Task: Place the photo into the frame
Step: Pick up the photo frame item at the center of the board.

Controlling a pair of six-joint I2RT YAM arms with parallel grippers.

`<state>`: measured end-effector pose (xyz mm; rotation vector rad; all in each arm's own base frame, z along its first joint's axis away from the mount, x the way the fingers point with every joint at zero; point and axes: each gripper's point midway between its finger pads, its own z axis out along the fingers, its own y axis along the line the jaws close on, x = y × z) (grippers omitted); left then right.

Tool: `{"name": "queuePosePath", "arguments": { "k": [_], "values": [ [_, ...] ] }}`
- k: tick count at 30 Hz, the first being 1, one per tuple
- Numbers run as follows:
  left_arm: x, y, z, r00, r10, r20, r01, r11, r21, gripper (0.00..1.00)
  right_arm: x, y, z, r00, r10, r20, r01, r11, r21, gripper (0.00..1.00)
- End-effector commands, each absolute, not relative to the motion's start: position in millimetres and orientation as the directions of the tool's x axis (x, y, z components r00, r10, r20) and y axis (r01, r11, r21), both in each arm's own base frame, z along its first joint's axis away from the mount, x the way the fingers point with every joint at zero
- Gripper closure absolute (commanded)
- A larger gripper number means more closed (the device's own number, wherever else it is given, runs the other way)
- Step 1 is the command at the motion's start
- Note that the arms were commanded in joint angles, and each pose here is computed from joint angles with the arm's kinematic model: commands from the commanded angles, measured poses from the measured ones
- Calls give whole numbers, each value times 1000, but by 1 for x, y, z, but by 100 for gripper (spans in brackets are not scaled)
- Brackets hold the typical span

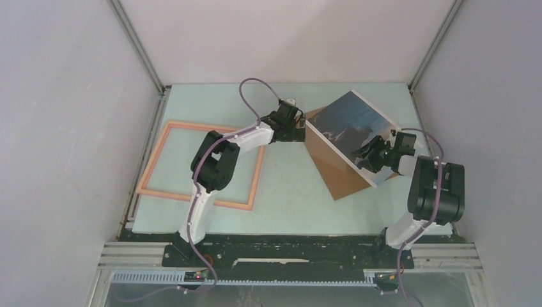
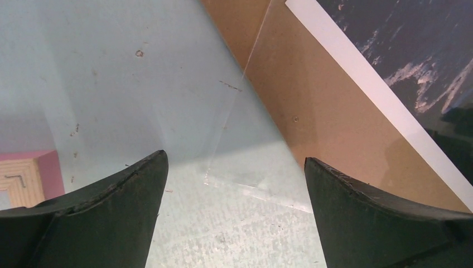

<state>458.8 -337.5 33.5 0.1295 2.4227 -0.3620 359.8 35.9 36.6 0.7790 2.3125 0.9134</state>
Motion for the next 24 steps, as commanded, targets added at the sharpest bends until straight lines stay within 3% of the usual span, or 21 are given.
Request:
{"name": "queuePosePath", "arguments": {
  "k": [1,8,16,24],
  "values": [
    [462,-358,51,-775,-56,-629,195,926,-323,0,366,34,30,-700,653,-288,304,638,707,36],
    [449,-379,62,-822,-100,-560,241,831,-501,2,366,34,33,-702,649,-295,297,642,707,37],
    [453,-375,93,-856,-268,-442,251,532,-809,7,366,35,33,-707,640,-299,290,649,704,36],
    [445,-389,126,-872,-309,-379,285,309,-907,12,366,36,30,-712,640,-290,300,649,699,37]
  ]
}}
